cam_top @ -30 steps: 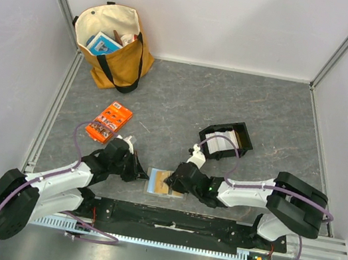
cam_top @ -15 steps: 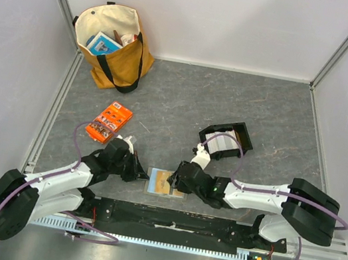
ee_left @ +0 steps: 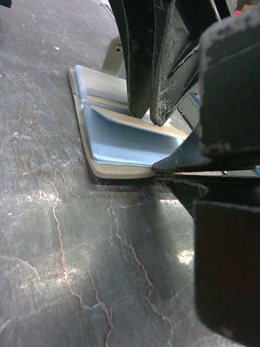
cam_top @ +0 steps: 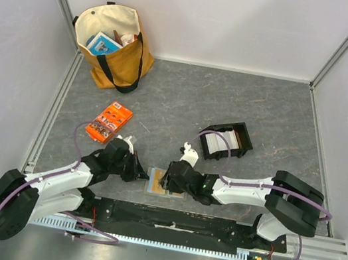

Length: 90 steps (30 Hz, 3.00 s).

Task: Put the credit cards into the card holder
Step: Insert the credit card into the card holder.

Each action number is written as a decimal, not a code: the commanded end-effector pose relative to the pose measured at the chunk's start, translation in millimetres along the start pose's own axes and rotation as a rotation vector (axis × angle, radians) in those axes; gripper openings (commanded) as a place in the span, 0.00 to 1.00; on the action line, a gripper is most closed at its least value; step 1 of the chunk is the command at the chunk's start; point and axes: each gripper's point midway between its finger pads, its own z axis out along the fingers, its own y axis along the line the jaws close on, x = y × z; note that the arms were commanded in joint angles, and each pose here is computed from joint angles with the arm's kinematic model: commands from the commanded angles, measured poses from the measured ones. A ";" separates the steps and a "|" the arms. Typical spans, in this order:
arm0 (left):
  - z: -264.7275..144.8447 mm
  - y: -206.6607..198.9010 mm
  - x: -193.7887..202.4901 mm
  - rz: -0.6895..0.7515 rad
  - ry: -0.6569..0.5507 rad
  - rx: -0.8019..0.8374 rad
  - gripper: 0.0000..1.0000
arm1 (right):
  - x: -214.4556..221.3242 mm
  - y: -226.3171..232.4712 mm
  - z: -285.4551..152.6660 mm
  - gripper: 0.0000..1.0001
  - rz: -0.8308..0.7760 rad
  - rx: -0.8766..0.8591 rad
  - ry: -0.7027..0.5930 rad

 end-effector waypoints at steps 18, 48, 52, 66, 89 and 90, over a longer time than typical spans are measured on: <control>-1.4 -6.7 -4.5 0.000 -0.018 0.020 0.02 | 2.0 48.2 -7.8 0.24 0.014 -0.222 0.023; -3.1 -2.4 -5.3 -0.007 -0.036 0.007 0.02 | 19.7 2.7 -15.1 0.00 -0.212 0.120 0.007; -2.0 -3.1 -4.8 -0.006 -0.030 0.008 0.02 | 22.5 -1.6 -12.2 0.00 -0.218 0.136 0.017; -2.2 -3.4 -5.1 -0.005 -0.027 0.005 0.02 | 41.7 8.0 -6.1 0.00 -0.341 0.170 0.109; -3.5 -2.7 -6.7 -0.003 -0.038 0.003 0.02 | -0.3 14.2 -39.4 0.00 -0.228 0.132 -0.068; -3.6 -2.9 -6.5 -0.003 -0.037 0.004 0.02 | -3.8 19.0 -40.6 0.07 -0.202 0.099 -0.084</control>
